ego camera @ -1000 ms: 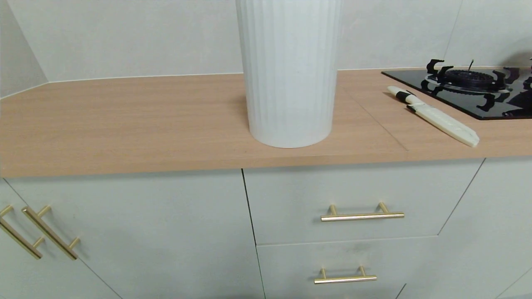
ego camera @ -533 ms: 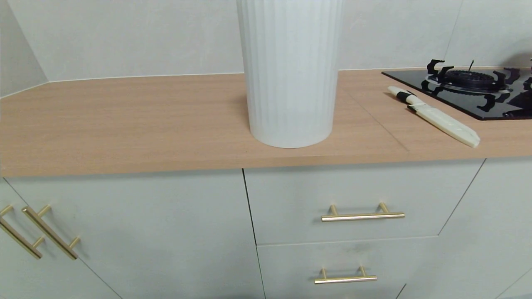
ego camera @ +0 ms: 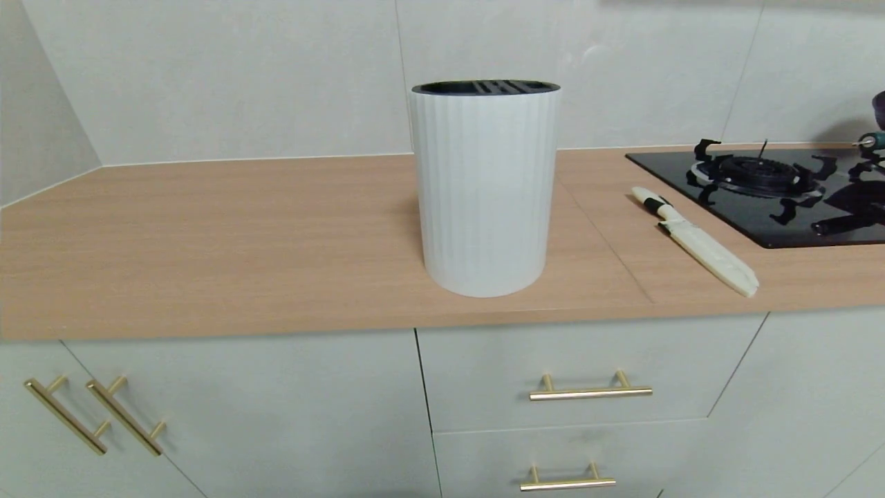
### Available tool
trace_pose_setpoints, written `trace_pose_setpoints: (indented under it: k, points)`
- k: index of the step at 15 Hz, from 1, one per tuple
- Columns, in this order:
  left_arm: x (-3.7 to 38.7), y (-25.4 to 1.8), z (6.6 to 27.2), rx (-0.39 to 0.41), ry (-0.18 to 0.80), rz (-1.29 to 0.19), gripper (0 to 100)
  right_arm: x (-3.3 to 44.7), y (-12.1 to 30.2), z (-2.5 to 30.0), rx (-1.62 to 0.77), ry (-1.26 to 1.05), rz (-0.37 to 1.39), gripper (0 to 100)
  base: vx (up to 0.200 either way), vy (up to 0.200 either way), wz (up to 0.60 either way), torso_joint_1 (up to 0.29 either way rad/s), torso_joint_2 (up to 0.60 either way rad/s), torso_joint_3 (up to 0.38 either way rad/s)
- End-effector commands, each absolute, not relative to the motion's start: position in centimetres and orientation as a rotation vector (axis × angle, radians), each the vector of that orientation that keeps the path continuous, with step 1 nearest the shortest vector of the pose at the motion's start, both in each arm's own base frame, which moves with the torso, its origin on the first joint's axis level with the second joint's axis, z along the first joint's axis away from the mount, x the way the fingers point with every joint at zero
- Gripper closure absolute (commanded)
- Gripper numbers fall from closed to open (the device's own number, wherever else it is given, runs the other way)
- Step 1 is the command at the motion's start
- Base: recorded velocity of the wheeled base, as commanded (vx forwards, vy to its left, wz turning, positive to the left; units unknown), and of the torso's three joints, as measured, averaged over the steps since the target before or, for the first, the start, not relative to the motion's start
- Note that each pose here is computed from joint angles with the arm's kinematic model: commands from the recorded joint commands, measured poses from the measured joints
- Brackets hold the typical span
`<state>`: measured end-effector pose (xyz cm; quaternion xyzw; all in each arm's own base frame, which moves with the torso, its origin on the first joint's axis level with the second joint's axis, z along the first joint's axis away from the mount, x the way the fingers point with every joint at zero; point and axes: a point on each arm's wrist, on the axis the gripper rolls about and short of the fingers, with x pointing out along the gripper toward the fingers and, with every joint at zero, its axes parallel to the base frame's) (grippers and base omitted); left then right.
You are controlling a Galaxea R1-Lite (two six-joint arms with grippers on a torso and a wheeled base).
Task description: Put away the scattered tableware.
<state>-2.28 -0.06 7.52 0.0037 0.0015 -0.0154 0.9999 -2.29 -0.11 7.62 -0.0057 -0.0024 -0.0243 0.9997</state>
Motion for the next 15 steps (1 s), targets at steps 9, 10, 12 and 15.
trace_pose_setpoints:
  k: [9, 10, 12, 15]
  points:
    - [-2.28, -0.06, 7.52, 0.008, 0.003, -0.032, 0, -2.27, -0.11, 7.6, -0.012, -0.003, -0.048, 0, 0.0, 0.0, 0.0, 0.231, -0.48, -0.269]
    - [-2.28, -0.06, 7.52, 0.008, 0.003, -0.031, 0, -2.28, -0.11, 7.64, -0.012, -0.004, -0.048, 0, 0.0, 0.0, 0.0, 0.212, -0.49, -0.266]
    - [-2.28, -0.06, 7.52, 0.008, 0.003, -0.029, 0, -2.27, -0.11, 7.6, -0.012, -0.003, -0.048, 0, 0.0, 0.0, 0.0, 0.22, -0.5, -0.266]
    - [-2.28, -0.06, 7.52, 0.008, 0.003, -0.029, 0, -2.28, -0.11, 7.64, -0.012, -0.004, -0.048, 0, 0.0, 0.0, 0.0, 0.237, -0.52, -0.273]
